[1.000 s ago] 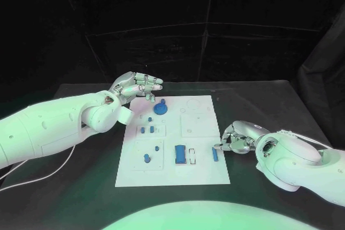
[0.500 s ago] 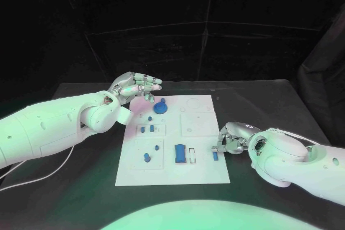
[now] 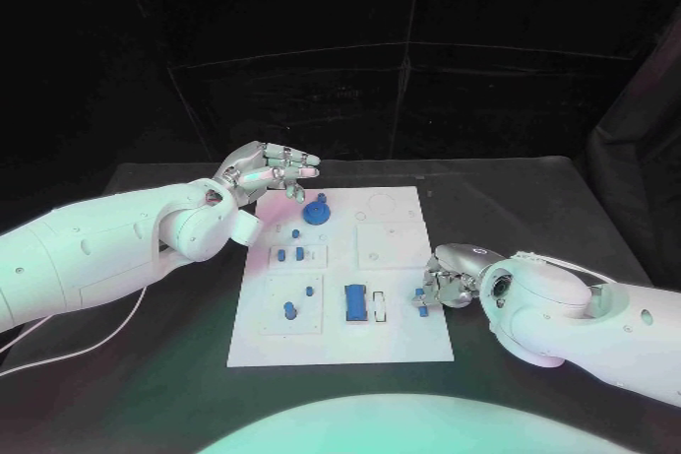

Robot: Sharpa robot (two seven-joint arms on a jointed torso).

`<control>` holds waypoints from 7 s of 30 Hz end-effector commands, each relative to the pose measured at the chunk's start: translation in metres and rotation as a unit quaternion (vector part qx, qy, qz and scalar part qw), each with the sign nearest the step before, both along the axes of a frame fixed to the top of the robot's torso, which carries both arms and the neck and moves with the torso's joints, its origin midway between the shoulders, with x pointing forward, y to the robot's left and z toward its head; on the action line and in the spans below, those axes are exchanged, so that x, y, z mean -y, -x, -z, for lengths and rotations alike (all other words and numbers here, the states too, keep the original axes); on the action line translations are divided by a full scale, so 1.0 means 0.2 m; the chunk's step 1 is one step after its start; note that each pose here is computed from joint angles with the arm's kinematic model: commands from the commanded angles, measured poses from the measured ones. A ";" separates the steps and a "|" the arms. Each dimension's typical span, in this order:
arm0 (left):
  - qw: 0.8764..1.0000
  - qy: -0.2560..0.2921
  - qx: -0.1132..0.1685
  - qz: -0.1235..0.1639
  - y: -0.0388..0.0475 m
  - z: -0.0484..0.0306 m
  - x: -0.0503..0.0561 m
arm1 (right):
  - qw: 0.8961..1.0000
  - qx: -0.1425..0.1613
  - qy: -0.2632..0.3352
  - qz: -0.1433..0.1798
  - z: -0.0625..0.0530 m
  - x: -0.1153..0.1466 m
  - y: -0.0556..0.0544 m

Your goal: Assemble the parts on the task board

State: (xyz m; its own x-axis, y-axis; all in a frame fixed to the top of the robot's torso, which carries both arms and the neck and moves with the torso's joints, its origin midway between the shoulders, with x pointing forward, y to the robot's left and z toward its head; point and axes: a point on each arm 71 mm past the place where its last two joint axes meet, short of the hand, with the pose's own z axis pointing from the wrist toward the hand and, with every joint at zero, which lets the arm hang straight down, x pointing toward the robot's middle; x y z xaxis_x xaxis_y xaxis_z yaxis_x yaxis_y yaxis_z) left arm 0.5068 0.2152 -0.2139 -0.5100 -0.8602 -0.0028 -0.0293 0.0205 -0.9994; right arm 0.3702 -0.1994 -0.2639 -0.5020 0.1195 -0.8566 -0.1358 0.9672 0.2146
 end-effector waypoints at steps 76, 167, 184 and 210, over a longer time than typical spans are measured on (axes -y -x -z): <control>1.000 0.008 -0.007 0.019 0.010 -0.006 0.02 | 0.983 -0.101 -0.143 0.052 0.04 -0.26 0.03; 0.999 0.006 -0.018 0.027 0.012 0.001 0.02 | 0.988 -0.107 -0.112 0.027 0.03 -0.27 0.06; 0.999 0.006 -0.018 0.027 0.010 0.002 0.02 | 0.988 -0.099 -0.111 0.032 0.02 -0.24 0.06; 0.992 0.087 -0.013 -0.091 -0.100 0.006 -0.12 | 0.806 -0.029 -0.581 0.112 -0.07 0.15 -0.54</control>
State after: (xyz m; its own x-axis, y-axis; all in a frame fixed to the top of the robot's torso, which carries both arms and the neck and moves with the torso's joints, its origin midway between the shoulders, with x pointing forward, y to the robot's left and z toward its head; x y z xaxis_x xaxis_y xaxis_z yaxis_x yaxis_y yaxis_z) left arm 0.5228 0.2334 -0.2189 -0.4124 -0.9054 0.1009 -0.0734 -0.0774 -0.9943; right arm 0.4682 -0.2250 -0.2597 -0.4642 0.8314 -0.3055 0.0838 0.3846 0.9193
